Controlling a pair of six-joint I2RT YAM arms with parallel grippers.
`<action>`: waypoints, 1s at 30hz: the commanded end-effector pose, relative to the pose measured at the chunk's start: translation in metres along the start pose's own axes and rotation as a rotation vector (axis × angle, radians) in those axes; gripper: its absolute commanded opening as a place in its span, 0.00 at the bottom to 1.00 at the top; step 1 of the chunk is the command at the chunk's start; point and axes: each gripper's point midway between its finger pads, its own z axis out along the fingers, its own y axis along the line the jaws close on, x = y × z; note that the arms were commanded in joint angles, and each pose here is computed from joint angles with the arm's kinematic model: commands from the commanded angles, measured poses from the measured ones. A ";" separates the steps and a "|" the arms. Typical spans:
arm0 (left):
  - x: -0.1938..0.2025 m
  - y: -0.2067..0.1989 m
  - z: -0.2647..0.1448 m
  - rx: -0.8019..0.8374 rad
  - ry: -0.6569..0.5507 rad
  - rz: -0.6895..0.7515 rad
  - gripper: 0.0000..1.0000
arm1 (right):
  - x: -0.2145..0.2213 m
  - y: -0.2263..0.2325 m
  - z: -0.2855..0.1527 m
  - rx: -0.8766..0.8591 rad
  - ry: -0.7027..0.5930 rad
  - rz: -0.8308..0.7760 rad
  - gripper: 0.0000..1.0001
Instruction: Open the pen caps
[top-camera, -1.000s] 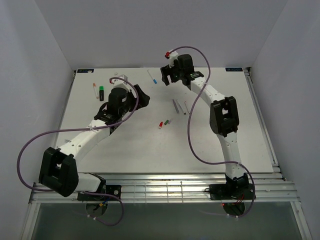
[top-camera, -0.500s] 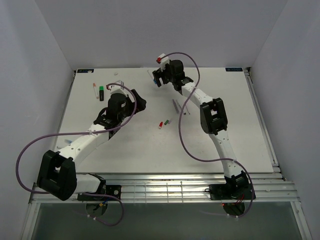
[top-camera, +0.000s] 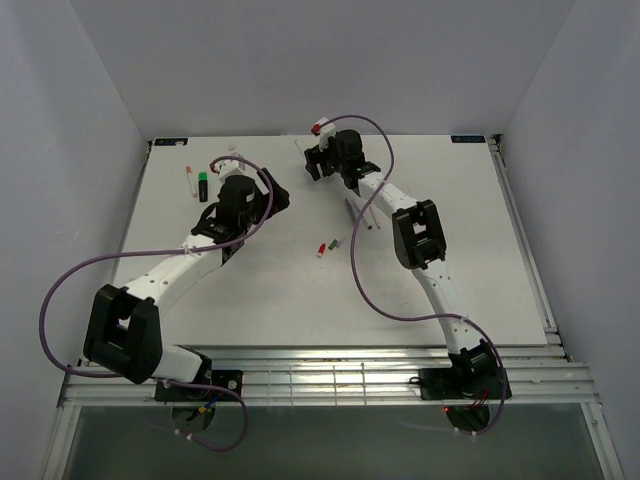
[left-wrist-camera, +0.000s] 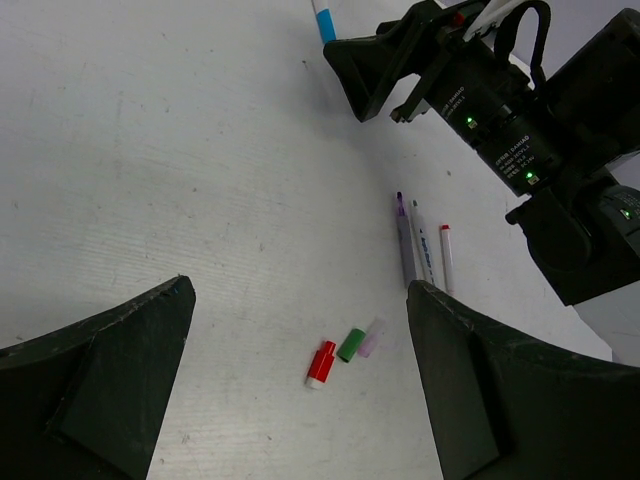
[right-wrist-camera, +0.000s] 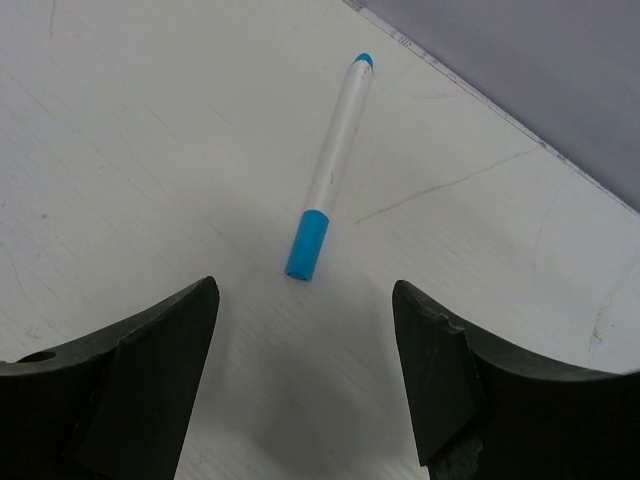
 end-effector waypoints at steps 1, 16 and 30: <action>-0.022 -0.011 -0.006 0.027 -0.056 -0.031 0.98 | -0.039 0.001 0.003 -0.014 -0.117 -0.002 0.76; -0.045 -0.002 0.065 -0.059 -0.002 0.063 0.98 | -0.101 -0.011 -0.046 0.090 -0.273 0.091 0.75; -0.047 -0.054 0.207 0.482 0.135 0.232 0.52 | -0.154 -0.031 -0.209 0.145 -0.371 0.273 0.75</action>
